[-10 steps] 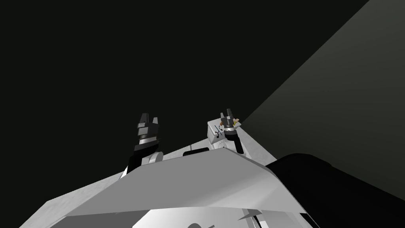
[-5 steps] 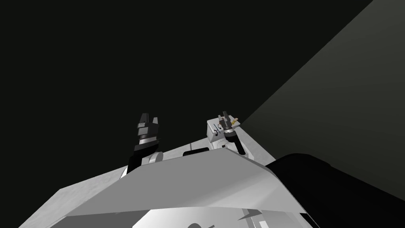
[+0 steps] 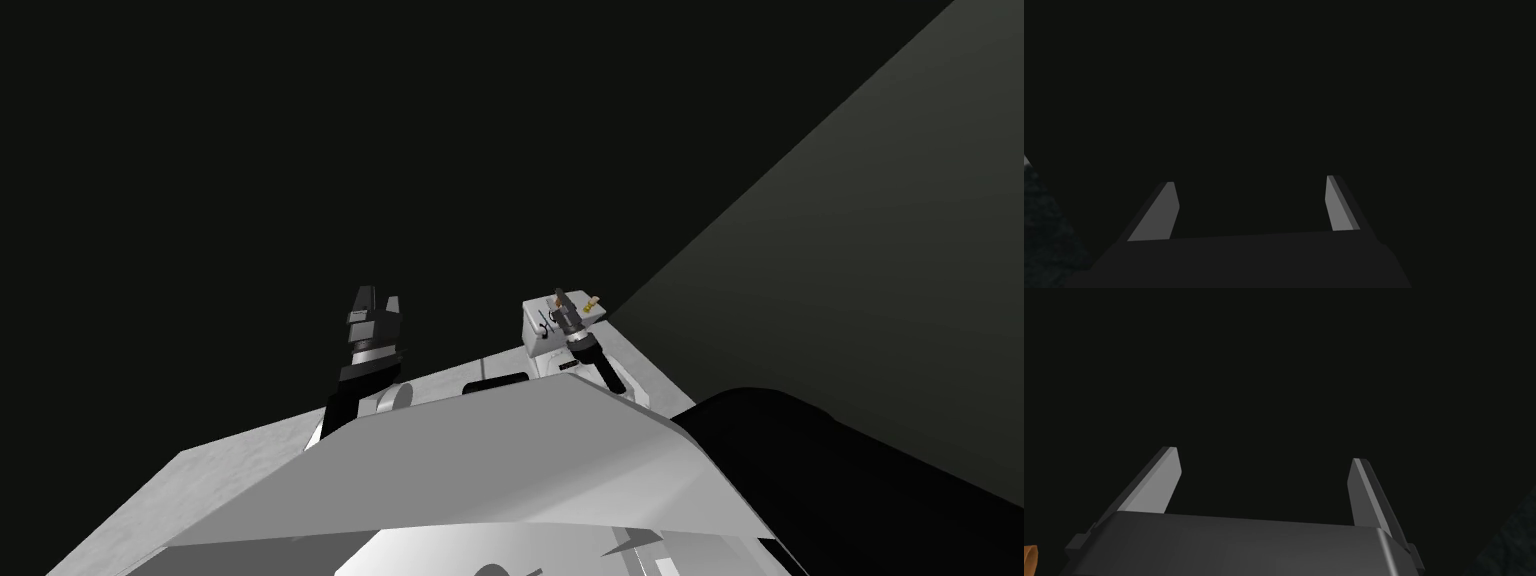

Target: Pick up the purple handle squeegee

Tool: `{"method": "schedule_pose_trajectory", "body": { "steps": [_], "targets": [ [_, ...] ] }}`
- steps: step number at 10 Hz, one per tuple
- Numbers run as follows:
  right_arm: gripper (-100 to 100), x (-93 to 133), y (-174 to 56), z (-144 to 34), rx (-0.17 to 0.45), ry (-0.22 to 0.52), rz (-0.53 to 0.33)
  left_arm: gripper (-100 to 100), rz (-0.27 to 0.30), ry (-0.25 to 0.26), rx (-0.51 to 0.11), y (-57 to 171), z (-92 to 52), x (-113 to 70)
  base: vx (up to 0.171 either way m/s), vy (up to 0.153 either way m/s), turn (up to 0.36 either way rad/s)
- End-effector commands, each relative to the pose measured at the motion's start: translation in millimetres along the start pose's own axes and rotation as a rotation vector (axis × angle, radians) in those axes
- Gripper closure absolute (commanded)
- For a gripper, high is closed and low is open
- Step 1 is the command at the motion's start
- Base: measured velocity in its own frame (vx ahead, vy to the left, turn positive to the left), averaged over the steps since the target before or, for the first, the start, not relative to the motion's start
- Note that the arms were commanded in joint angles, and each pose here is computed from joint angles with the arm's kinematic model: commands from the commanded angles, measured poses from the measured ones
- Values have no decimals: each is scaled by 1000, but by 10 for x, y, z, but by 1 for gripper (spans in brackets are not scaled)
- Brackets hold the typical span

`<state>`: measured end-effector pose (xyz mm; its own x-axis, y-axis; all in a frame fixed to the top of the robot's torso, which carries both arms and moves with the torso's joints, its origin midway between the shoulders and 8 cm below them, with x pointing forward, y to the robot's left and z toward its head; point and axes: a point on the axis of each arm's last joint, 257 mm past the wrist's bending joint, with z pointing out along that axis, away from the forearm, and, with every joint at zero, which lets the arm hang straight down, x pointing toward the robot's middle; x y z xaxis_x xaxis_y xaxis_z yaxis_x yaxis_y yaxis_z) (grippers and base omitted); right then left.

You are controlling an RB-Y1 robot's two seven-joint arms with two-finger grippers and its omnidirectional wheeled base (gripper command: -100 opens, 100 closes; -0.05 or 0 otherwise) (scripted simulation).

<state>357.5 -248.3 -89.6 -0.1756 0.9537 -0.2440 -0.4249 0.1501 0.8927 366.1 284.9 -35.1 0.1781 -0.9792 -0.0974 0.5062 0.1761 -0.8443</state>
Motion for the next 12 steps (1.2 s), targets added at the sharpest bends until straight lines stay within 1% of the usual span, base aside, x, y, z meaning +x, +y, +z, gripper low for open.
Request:
{"method": "schedule_pose_trajectory", "body": {
  "steps": [1, 2, 3, 4, 6, 7, 8, 9, 10, 11, 12],
  "targets": [
    [-100, 112, -160, -80, 46, 55, -10, 0, 0, 0, 0, 0, 0, 0, -63, -31, 110],
    [-100, 121, -166, -87, 50, 72, -21, 0, 0, 0, 0, 0, 0, 0, -54, -15, 25],
    [-100, 179, -276, -157, 83, 108, -29, 0, 0, 0, 0, 0, 0, 0, -45, -5, 38],
    [-100, 182, -279, -160, 85, 115, -33, 0, 0, 0, 0, 0, 0, 0, -32, -6, 25],
    [-100, 269, -497, -317, 152, 182, -49, 0, 0, 0, 0, 0, 0, 0, -43, -10, 63],
    [-100, 272, -504, -329, 157, 201, -61, 0, 0, 0, 0, 0, 0, 0, -34, -8, 26],
    [-100, 303, -610, -415, 190, 230, -67, 0, 0, 0, 0, 0, 0, 0, -30, -3, 37],
    [-100, 303, -615, -425, 194, 244, -76, 0, 0, 0, 0, 0, 0, 0, -19, -3, 18],
    [-100, 325, -725, -522, 230, 277, -84, 0, 0, 0, 0, 0, 0, 0, -13, 3, 40],
    [-100, 324, -729, -529, 233, 287, -91, 0, 0, 0, 0, 0, 0, 0, -10, 4, 21],
    [-100, 337, -842, -638, 273, 322, -101, 0, 0, 0, 0, 0, 0, 0, -7, 11, 38]
  ]
}}
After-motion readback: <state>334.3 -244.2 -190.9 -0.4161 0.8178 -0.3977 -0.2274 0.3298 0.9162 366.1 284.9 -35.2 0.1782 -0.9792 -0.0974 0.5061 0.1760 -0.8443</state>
